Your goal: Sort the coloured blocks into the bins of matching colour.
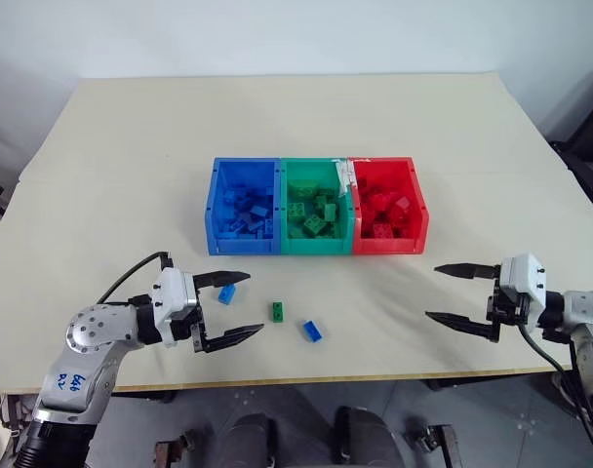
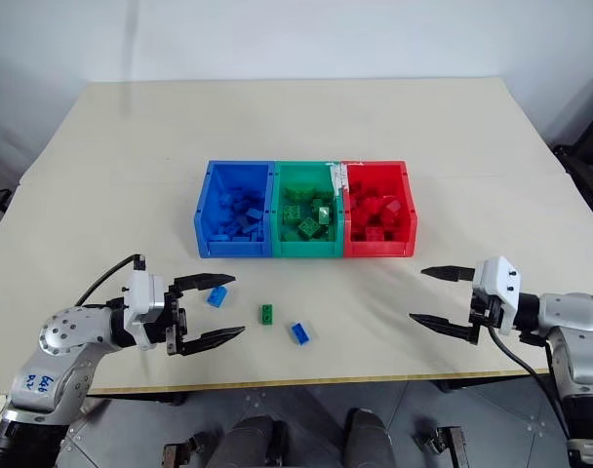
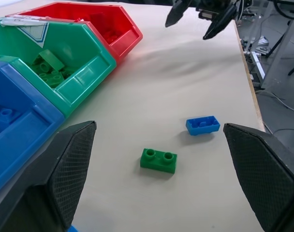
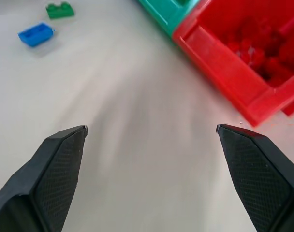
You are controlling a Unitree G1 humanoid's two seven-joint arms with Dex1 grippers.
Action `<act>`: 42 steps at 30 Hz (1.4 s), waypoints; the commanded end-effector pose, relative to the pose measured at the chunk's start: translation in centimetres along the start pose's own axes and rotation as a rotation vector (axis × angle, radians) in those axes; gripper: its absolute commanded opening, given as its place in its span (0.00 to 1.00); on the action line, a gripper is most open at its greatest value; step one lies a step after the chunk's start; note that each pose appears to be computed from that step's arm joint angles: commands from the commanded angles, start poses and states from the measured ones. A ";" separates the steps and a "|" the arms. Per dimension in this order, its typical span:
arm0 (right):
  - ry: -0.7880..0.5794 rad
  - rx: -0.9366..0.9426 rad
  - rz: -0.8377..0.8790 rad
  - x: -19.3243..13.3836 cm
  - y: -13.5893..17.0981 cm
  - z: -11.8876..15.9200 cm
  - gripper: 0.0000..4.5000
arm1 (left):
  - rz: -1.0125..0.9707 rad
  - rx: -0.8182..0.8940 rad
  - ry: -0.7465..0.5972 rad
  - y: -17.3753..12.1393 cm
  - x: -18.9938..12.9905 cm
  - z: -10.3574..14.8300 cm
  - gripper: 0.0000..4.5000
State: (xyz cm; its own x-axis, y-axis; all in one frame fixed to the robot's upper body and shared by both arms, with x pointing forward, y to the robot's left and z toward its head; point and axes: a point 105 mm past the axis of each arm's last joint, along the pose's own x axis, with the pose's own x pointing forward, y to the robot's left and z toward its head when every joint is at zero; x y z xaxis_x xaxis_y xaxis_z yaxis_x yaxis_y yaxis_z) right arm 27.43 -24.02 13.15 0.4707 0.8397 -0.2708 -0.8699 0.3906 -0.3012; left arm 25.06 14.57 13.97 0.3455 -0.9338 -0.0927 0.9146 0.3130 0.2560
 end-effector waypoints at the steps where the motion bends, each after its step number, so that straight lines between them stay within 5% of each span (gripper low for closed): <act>1: -0.058 -0.044 0.068 1.7 1.0 2.2 0.99 | -0.011 0.000 -0.028 -0.1 0.1 0.5 1.00; 11: -0.075 0.088 0.372 11.0 8.7 5.4 0.99 | 0.103 -0.017 0.053 -0.7 -4.0 -0.8 1.00; 24: 0.047 0.009 0.303 15.0 8.9 2.9 0.99 | 0.131 -0.045 0.065 -2.4 -4.5 -0.3 1.00; 37: -0.061 -0.032 0.307 15.1 7.5 4.5 0.05 | 0.167 -0.011 0.025 -1.4 -4.2 0.5 1.00; 42: -0.188 0.013 0.244 16.8 4.8 8.7 0.01 | 0.279 -0.014 -0.002 -1.0 -4.9 0.8 1.00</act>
State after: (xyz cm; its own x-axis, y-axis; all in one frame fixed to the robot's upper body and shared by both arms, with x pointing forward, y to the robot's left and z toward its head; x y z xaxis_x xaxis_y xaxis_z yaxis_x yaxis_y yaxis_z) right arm 29.33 -5.20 12.86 0.2017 0.9523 -0.2291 -0.9644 0.1522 -0.2165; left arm 22.56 18.48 13.46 0.5567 -0.8277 -0.0710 0.8189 0.5324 0.2144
